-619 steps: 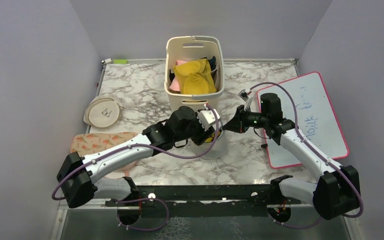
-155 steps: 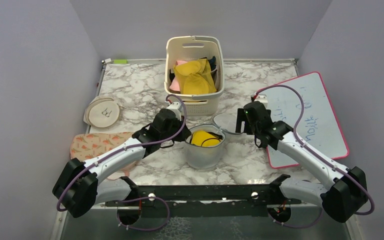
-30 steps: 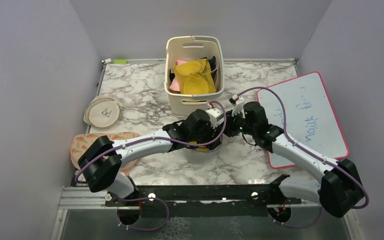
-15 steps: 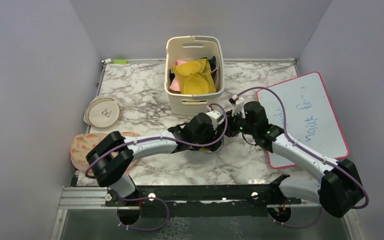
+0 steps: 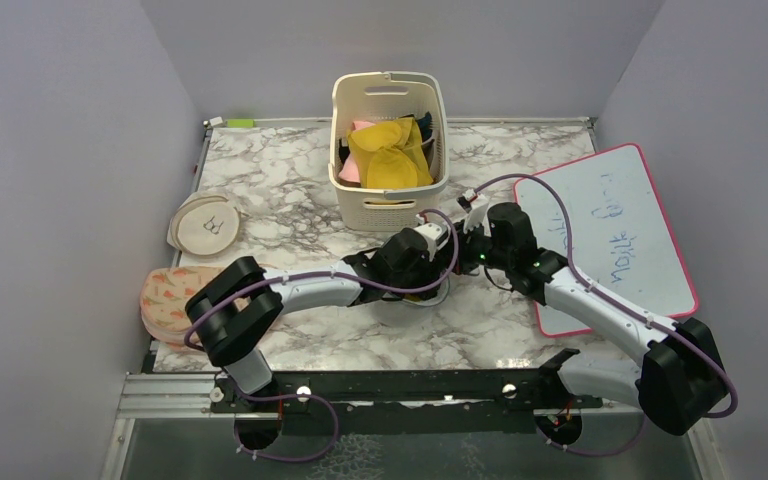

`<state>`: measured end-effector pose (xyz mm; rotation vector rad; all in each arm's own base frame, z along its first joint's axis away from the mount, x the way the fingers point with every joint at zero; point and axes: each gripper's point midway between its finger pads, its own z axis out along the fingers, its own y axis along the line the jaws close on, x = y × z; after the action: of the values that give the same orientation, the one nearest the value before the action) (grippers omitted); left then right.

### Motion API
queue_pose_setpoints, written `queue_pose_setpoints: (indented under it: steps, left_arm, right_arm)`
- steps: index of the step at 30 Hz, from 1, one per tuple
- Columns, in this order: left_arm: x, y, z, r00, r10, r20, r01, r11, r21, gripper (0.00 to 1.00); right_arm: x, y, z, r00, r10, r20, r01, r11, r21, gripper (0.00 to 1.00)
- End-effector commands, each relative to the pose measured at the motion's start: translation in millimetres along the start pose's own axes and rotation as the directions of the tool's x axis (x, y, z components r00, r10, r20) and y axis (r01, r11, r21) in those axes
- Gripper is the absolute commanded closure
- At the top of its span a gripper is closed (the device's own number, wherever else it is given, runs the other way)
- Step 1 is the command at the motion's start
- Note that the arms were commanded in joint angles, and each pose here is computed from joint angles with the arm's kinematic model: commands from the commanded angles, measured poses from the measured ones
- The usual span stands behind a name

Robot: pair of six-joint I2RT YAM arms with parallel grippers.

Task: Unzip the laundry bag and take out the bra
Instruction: Pick up the bra from the laundry bag.

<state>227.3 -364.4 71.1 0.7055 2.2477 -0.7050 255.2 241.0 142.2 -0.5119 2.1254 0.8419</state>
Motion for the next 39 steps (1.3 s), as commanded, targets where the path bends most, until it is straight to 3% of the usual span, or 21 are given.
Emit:
queue_pose_setpoints:
  steps: [1, 9, 26, 39]
  left_arm:
    - [8, 10, 7, 1.0, 0.006, -0.012, -0.007, 0.999, -0.049, 0.68]
    - [-16, 7, -15, 0.997, 0.041, 0.059, -0.038, 0.998, -0.05, 0.99]
    - [-61, -12, -72, 0.968, 0.048, 0.246, -0.055, 0.998, 0.02, 1.0]
    - [-101, -37, -114, 0.925, 0.088, 0.369, -0.134, 0.986, 0.101, 1.0]
  right_arm:
    - [-14, 12, -1, 0.999, -0.012, 0.032, 0.013, 0.999, -0.048, 0.99]
    - [-7, 9, -3, 1.0, 0.004, 0.029, -0.003, 0.999, -0.035, 0.99]
    - [5, -4, -5, 1.0, 0.017, 0.005, -0.017, 0.999, 0.031, 0.99]
    - [3, -7, -7, 1.0, 0.011, 0.0, -0.011, 0.999, 0.053, 0.99]
